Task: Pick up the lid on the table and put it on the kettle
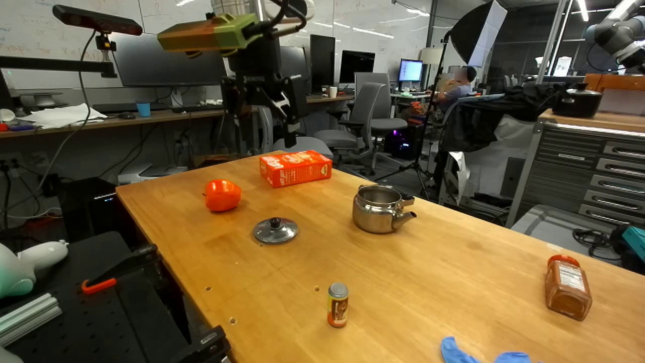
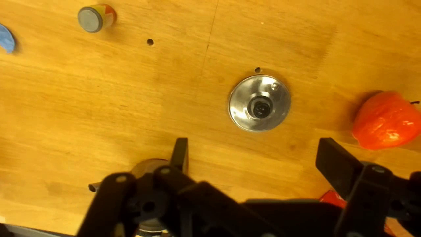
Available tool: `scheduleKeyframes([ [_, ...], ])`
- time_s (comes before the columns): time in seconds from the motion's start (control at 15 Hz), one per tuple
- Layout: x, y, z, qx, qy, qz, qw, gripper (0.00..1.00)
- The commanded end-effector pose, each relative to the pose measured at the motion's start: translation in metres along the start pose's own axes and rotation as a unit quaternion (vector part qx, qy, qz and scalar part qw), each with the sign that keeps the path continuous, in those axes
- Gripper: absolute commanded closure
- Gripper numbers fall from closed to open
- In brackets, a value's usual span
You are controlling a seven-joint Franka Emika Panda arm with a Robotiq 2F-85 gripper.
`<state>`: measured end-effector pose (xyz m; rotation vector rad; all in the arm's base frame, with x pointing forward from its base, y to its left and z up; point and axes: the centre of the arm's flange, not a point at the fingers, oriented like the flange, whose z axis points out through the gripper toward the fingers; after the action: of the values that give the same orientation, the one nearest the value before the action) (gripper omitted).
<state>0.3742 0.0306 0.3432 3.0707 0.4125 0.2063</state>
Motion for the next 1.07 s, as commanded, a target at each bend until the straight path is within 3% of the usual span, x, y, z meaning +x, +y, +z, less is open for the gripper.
scheduleKeyframes([
  [0.0, -0.011, -0.020, 0.023, 0.011, -0.004, -0.006, 0.9999, 0.00],
  [0.27, -0.007, -0.030, 0.043, 0.021, -0.024, -0.021, 0.9993, 0.00],
  [1.0, 0.009, -0.048, 0.098, 0.017, -0.020, -0.027, 0.9993, 0.00],
])
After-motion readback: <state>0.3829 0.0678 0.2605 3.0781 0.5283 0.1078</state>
